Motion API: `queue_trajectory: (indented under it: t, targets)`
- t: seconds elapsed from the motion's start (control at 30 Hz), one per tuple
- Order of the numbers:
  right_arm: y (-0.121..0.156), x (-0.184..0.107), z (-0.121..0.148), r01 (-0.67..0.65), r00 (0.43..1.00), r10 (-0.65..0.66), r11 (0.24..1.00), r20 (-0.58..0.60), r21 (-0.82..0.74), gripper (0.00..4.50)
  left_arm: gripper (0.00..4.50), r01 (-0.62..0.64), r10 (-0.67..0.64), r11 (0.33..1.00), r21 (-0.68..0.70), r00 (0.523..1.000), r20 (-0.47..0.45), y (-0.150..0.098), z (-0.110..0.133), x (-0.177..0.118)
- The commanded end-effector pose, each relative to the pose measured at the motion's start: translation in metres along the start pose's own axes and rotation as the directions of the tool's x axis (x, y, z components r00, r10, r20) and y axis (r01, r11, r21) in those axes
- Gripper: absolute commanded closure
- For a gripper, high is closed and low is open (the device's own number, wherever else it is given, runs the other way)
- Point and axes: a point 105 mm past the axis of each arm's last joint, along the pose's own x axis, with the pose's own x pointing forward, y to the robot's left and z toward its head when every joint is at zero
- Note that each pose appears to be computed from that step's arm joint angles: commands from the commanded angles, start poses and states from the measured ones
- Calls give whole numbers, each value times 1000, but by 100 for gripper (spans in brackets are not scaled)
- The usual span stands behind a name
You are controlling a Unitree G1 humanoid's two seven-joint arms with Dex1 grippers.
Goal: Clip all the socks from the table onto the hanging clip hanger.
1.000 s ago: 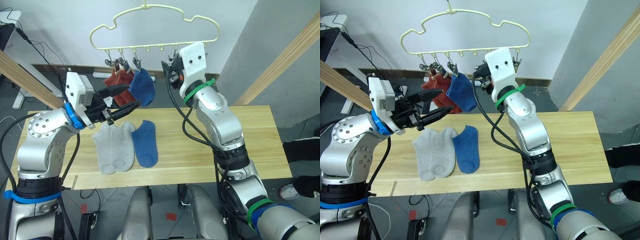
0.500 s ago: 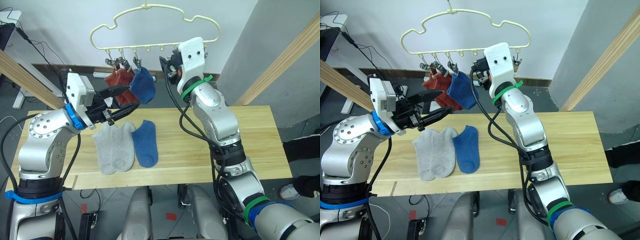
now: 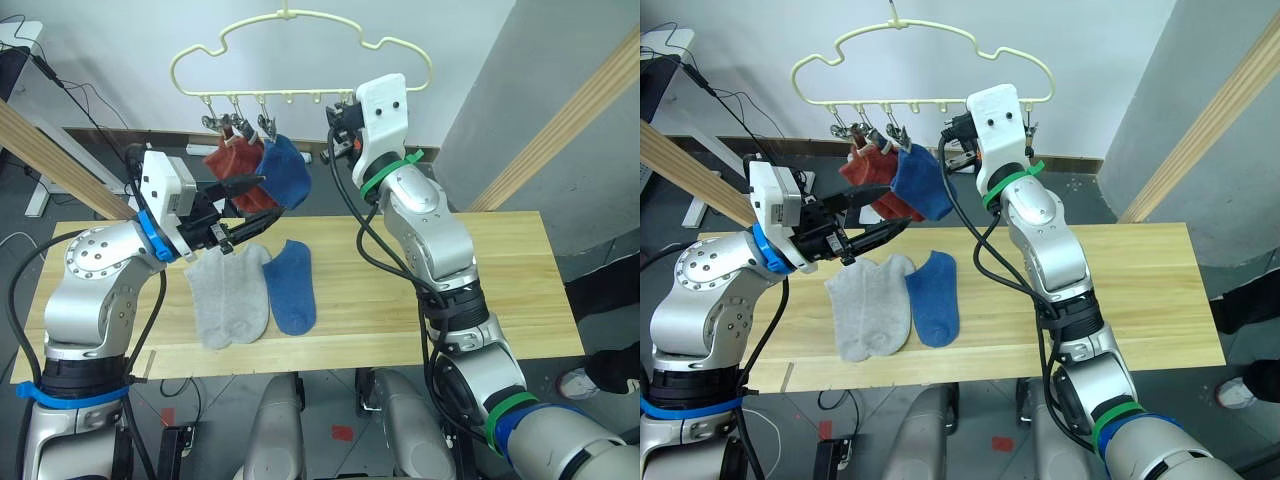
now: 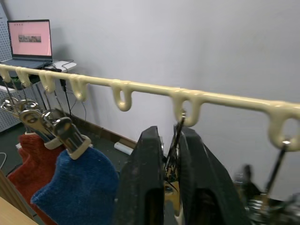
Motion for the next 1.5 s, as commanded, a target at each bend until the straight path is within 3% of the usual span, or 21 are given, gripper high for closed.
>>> queue_trajectory:
  t: [0.03,0.2,0.27,0.3,0.5,0.57,0.73,1.07,1.3,1.5]
  targets:
    - [2,1,23,-6,996,6,1000,88,4,443,155,-41,41,999,17,999,13,0,4,-2]
    - [1,0,23,-6,996,6,1000,87,2,443,155,-152,144,982,-113,987,-74,-12,-23,-4]
    - [0,0,23,-6,996,6,1000,85,0,443,155,-176,152,971,-163,977,-151,-26,-42,-2]
    - [0,0,22,-6,996,6,1000,84,-1,443,155,-246,207,945,-213,959,-192,-28,-55,-2]
    - [2,-1,21,-14,997,15,1000,78,-5,443,1,-429,337,885,-182,859,-385,-43,-113,10]
    - [2,0,23,-19,997,19,1000,80,-7,443,0,-461,335,847,-264,849,-408,-50,-127,17]
    - [2,-2,21,-18,997,19,1000,70,-10,443,0,-499,356,834,-234,812,-462,-45,-148,29]
    - [4,-2,21,-19,997,19,1000,71,-9,443,0,-528,347,814,-240,775,-529,-46,-166,41]
    - [3,-2,22,-17,997,18,1000,74,-6,443,152,-498,320,843,-205,770,-552,-53,-169,39]
    - [2,-2,22,-18,997,18,1000,71,-9,443,231,-491,319,843,-221,786,-530,-53,-164,43]
